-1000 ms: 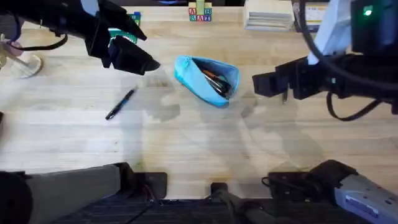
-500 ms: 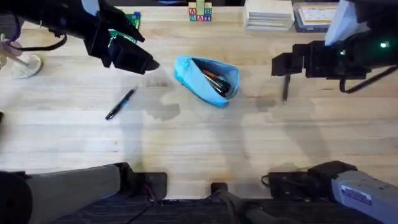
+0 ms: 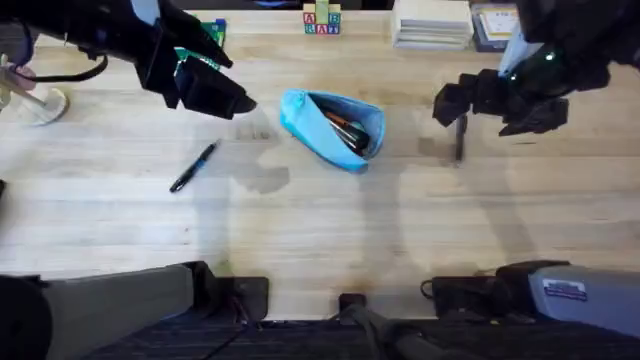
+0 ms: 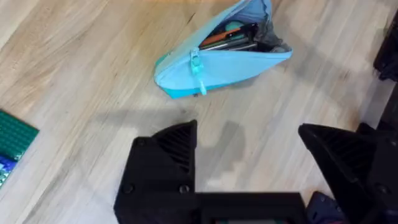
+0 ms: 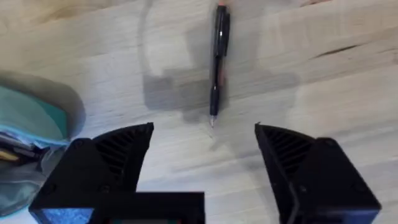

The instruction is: Unzip the bag, pick up the pens from the table one at a time and place them inside, then zip the bag closed.

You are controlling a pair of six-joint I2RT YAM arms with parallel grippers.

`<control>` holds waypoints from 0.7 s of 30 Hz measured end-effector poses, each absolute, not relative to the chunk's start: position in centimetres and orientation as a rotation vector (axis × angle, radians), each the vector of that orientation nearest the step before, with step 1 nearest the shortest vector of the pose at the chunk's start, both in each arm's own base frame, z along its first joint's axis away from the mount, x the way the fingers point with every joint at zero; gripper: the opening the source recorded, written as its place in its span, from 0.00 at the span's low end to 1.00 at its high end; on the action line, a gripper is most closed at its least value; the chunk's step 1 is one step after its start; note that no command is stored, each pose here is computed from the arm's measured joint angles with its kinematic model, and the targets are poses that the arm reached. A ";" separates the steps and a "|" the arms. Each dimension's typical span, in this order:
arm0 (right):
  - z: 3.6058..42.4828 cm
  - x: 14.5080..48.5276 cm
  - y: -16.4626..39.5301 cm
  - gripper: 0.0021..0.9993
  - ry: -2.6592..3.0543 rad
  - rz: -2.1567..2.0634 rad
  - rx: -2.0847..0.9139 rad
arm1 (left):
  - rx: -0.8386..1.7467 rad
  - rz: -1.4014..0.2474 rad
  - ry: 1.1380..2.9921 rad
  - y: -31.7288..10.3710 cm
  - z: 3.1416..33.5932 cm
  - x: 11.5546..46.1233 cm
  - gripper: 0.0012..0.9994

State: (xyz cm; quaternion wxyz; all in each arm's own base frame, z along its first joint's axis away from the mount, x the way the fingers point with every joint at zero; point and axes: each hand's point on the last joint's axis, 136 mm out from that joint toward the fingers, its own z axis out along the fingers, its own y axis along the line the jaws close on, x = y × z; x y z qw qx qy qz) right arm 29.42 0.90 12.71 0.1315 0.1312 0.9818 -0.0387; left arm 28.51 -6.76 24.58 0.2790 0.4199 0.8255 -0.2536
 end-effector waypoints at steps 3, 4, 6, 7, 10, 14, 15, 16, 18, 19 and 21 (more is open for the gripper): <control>11.6 30.2 1.2 1.00 2.869 -0.092 0.383 | 1.127 -0.680 2.215 -6.8 24.6 28.5 0.99; 11.2 30.5 1.5 1.00 2.873 -0.066 0.385 | 1.127 -0.680 2.215 -6.8 24.6 28.5 0.99; 10.5 31.1 1.8 1.00 2.882 -0.020 0.397 | 1.127 -0.680 2.215 -6.8 24.6 28.5 0.99; 10.0 31.4 1.9 1.00 2.890 0.000 0.409 | 1.127 -0.680 2.215 -6.8 24.6 28.5 0.99; 8.7 31.6 1.4 1.00 2.923 0.021 0.453 | 1.127 -0.680 2.215 -6.8 24.6 28.5 0.99; 6.9 31.4 0.4 1.00 2.979 0.018 0.508 | 1.127 -0.680 2.215 -6.8 24.6 28.5 0.99; 6.4 31.4 0.2 1.00 2.990 0.019 0.517 | 1.127 -0.680 2.215 -6.8 24.6 28.5 0.99; 6.1 31.4 0.0 1.00 2.997 0.018 0.524 | 1.127 -0.680 2.215 -6.8 24.6 28.5 0.99; 5.5 31.6 -0.1 1.00 3.005 0.019 0.528 | 1.127 -0.680 2.215 -6.8 24.6 28.5 0.99; 5.1 32.1 -0.1 1.00 2.999 0.021 0.524 | 1.127 -0.680 2.215 -6.8 24.6 28.5 0.99; 5.3 33.4 -0.1 1.00 2.949 0.035 0.510 | 1.127 -0.680 2.215 -6.8 24.6 28.5 0.99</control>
